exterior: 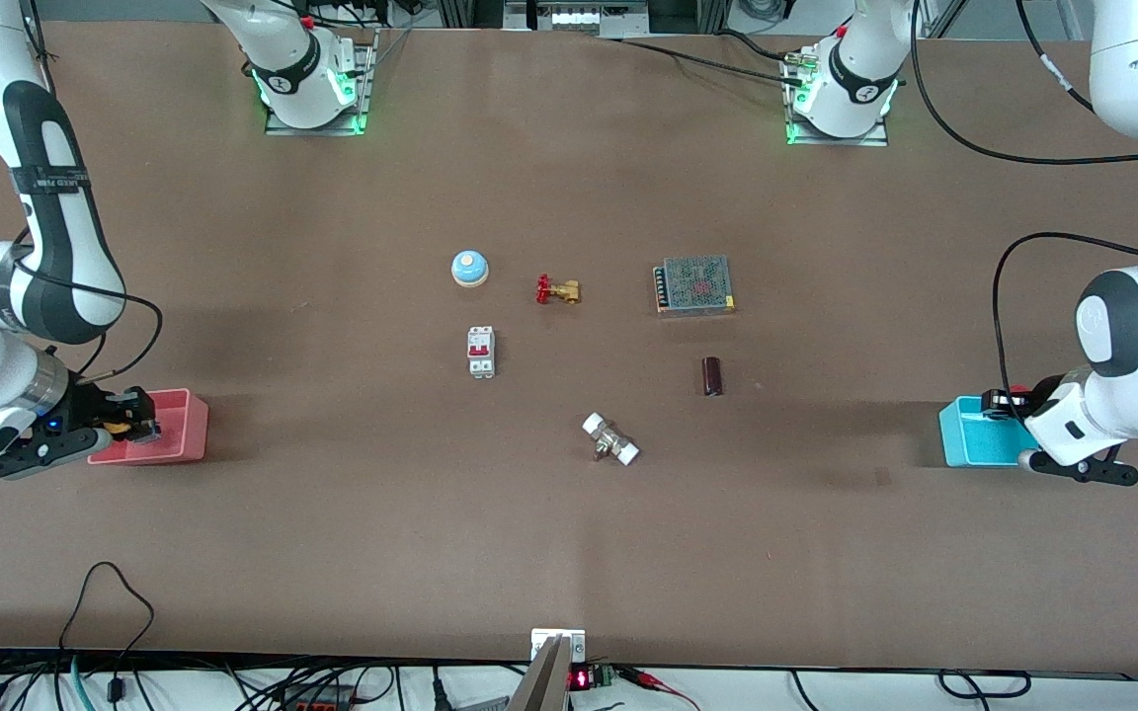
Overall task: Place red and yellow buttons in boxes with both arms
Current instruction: 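Lower the yellow button into the pink box while the left gripper lowers red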
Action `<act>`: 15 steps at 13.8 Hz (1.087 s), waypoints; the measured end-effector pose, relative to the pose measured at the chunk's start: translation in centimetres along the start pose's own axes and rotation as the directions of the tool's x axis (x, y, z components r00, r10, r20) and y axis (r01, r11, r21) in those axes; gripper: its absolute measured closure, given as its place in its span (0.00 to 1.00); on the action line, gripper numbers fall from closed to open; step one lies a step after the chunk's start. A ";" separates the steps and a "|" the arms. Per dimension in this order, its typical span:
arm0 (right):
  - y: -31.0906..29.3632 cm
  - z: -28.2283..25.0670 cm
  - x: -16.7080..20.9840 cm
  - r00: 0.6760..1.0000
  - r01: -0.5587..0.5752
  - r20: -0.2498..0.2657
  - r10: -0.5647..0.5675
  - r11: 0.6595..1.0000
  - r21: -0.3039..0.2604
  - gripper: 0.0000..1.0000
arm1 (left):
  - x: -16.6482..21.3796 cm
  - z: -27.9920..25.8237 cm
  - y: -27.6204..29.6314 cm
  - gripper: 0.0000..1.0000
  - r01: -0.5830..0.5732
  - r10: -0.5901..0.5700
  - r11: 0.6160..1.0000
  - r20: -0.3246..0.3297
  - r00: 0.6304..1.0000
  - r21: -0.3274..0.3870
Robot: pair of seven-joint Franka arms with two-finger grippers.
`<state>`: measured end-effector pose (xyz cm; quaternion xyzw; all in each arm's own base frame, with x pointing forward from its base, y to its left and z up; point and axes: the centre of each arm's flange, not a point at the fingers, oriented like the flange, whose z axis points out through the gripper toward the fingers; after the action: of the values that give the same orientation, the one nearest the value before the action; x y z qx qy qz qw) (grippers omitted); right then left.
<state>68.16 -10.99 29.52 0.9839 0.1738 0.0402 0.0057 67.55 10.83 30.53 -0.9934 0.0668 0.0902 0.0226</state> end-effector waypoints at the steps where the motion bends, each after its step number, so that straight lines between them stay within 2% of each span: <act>1: 0.1 0.7 -0.2 1.000 -0.007 0.005 0.007 1.000 0.007 0.63 | 0.0 0.0 0.0 0.64 0.000 0.000 1.000 0.000 1.000 0.000; 10: 1.9 3.1 -1.4 0.999 -0.029 0.023 0.029 0.999 0.016 0.63 | 0.2 0.5 -0.6 0.64 0.009 -0.009 1.000 -0.013 1.000 0.005; 12: 2.1 3.7 -1.5 0.999 -0.032 0.016 0.032 0.999 0.012 0.63 | 0.5 1.7 -2.4 0.64 0.029 -0.028 0.999 -0.048 0.998 0.020; 15: 2.6 4.7 -1.8 0.999 -0.040 0.015 0.040 0.999 0.011 0.63 | 0.6 4.5 -3.9 0.64 0.069 -0.068 0.998 -0.043 0.997 0.015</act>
<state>67.77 -13.98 24.78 0.9875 0.1544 0.0321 0.0008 67.92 14.88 26.13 -0.9966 0.0339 0.0679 0.0325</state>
